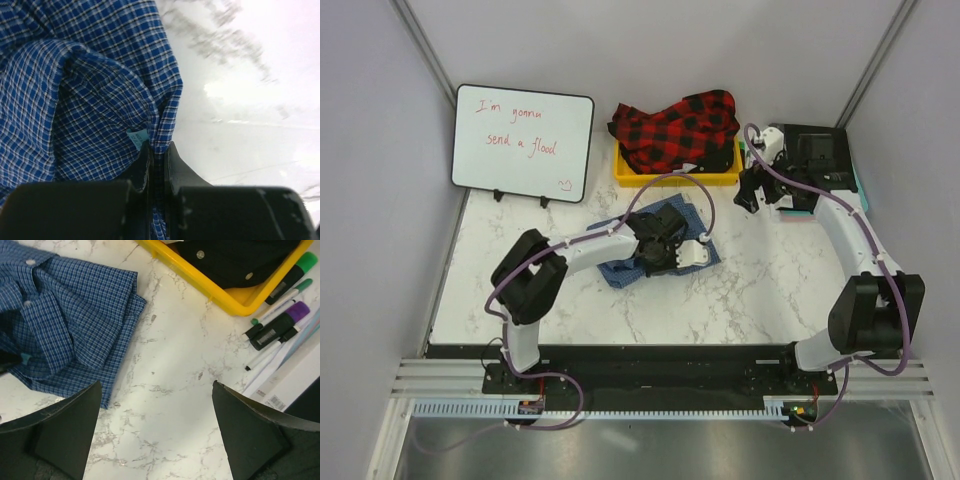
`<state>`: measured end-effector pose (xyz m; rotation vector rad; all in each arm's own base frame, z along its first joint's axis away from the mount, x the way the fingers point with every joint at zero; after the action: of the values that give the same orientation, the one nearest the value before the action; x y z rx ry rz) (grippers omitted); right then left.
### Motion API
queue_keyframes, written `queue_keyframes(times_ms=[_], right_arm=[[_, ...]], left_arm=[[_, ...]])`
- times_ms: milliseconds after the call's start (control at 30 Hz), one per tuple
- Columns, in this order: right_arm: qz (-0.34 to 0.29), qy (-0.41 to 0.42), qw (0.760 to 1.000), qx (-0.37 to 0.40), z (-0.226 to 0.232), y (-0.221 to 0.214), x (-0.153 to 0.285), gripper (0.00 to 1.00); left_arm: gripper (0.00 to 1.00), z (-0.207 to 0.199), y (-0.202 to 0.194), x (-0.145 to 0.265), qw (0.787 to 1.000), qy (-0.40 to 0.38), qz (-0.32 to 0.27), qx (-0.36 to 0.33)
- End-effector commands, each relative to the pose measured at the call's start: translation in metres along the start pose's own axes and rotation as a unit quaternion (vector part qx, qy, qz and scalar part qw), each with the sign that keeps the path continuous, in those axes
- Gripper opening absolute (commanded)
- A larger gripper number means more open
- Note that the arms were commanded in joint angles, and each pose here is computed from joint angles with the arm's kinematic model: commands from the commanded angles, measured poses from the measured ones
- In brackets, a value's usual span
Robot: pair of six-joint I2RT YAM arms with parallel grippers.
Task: Fold and stack the long sleeve shirts
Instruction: Fold the shirt
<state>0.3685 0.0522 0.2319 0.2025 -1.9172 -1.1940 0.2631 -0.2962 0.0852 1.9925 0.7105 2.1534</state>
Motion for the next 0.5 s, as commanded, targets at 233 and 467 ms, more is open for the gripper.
queue_keyframes(times_ms=[233,467], right_arm=[[0.043,0.113,0.981,-0.154,0.031,-0.012,-0.014,0.98],[0.118,0.160,0.940,-0.279,0.069,-0.049,-0.014,0.95]], left_arm=[[0.79,-0.097,0.068,0.079,0.978,-0.163,-0.080,0.098],[0.75,-0.016,0.049,0.128,0.971,-0.097,-0.131,0.175]])
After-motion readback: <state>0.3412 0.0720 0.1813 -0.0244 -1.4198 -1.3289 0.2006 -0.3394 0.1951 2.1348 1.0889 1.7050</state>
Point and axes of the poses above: each gripper's point midway between its finger pads, its own x axis back along the fingers, its own z axis along the line the jaws close on, y = z × x, the point moved 5 cm from there along x, back along the fingers, and after that the axes turned 14 degrees about x, right-handed, at the moved point
